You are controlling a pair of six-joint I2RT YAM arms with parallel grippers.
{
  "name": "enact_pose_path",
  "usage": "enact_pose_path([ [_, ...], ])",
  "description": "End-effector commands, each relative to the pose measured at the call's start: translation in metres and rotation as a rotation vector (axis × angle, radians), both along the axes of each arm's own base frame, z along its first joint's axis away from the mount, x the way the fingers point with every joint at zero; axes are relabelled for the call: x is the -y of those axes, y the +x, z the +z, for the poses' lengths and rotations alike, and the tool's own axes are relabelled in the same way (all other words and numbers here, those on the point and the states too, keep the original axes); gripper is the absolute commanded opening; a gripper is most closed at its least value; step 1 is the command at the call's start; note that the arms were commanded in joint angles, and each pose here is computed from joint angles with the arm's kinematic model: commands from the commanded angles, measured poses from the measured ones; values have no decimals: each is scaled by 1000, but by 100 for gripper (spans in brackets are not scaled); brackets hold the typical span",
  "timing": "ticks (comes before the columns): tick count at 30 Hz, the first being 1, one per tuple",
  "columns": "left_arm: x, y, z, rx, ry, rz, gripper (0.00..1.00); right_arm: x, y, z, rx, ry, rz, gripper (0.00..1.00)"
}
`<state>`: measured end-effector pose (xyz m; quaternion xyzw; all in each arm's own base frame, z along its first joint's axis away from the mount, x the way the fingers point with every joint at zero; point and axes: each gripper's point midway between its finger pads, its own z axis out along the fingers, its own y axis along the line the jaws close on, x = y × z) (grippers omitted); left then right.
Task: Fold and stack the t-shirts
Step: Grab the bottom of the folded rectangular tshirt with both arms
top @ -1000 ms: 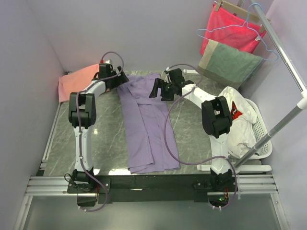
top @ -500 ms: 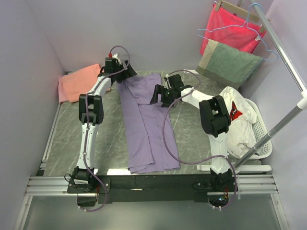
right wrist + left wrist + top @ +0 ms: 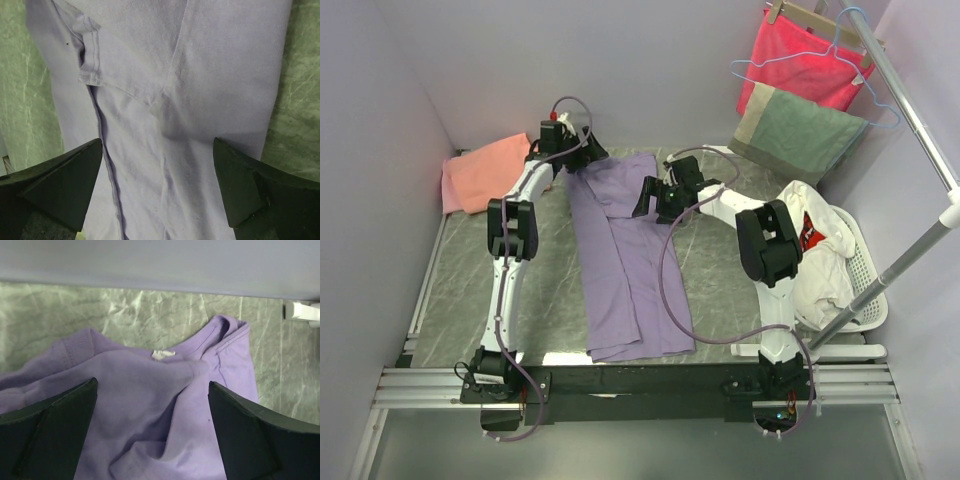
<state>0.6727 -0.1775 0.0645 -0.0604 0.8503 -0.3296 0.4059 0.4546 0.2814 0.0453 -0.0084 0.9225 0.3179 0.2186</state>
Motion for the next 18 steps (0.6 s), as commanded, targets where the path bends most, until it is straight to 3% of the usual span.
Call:
enact_pose_path([
  [1, 25, -10, -22, -50, -30, -75, 99, 12, -12, -10, -38, -44, -34, 98],
  [7, 52, -23, -47, -80, -55, -135, 99, 13, -16, -3, -29, -41, -31, 98],
  [13, 86, -24, -34, -41, -117, -192, 99, 17, -23, -2, -25, -55, -31, 98],
  [18, 81, -15, -14, 6, -102, -149, 100, 22, -26, 6, 2, -64, -22, 98],
])
